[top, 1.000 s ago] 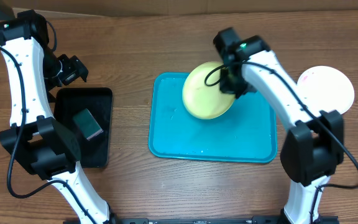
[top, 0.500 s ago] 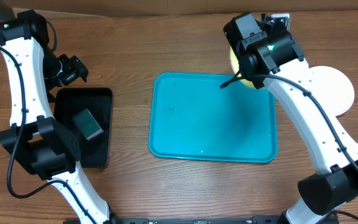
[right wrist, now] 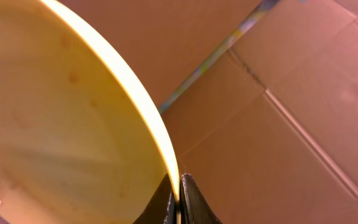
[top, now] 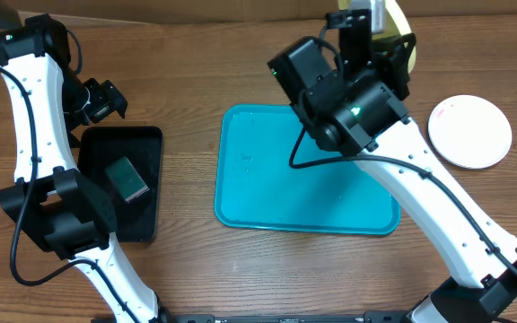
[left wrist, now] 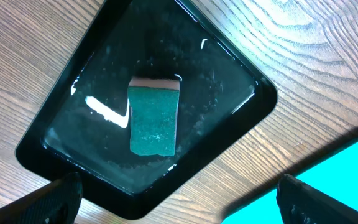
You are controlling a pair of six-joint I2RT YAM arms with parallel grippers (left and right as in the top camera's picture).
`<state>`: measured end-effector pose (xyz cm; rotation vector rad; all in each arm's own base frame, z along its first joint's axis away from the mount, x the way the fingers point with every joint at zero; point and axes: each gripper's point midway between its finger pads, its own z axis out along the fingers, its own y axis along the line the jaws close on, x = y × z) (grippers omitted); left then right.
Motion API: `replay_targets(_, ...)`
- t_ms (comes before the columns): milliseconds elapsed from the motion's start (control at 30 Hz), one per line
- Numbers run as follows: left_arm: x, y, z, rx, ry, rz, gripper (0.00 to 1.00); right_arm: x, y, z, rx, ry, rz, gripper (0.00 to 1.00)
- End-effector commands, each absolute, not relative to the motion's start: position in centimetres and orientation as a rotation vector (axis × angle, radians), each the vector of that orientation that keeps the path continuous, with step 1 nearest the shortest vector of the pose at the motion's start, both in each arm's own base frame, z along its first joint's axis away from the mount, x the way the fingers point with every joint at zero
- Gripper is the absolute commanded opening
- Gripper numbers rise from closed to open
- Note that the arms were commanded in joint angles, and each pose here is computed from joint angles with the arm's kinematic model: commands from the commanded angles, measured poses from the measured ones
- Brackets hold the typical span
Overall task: Clean dirty plates on tray and stack at the side
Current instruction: 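Lift the yellow plate off the teal tray with the right gripper, then lower the yellow plate onto the plate stack and open right gripper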
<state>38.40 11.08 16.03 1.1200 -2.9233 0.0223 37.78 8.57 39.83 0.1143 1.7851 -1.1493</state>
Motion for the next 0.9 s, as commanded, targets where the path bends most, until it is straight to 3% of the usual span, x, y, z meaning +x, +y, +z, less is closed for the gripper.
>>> replay_targets(0,38.5,10.7,16.1,1.115,-2.927,0.028,1.00,36.4,8.0,42.7,0.122,1.725,-1.210,0.04)
replay_targets(200,38.5,10.7,16.1,1.115,-2.927,0.028,1.00,37.3,8.9,41.0,0.063,1.815,-1.104,0.04)
replay_targets(300,38.5,10.7,16.1,1.115,-2.927,0.028,1.00,38.9,10.2,37.1,0.004,2.007,-0.851,0.04)
replay_targets(433,38.5,10.7,16.1,1.115,-2.927,0.028,1.00,40.4,9.0,32.3,0.195,2.247,-0.473,0.04)
replay_targets(667,38.5,10.7,16.1,1.115,-2.927,0.028,1.00,42.1,0.0,28.2,0.600,2.450,-0.021,0.04)
replay_targets(867,38.5,10.7,16.1,1.115,-2.927,0.028,1.00,39.6,-11.7,24.0,1.029,2.443,0.128,0.04)
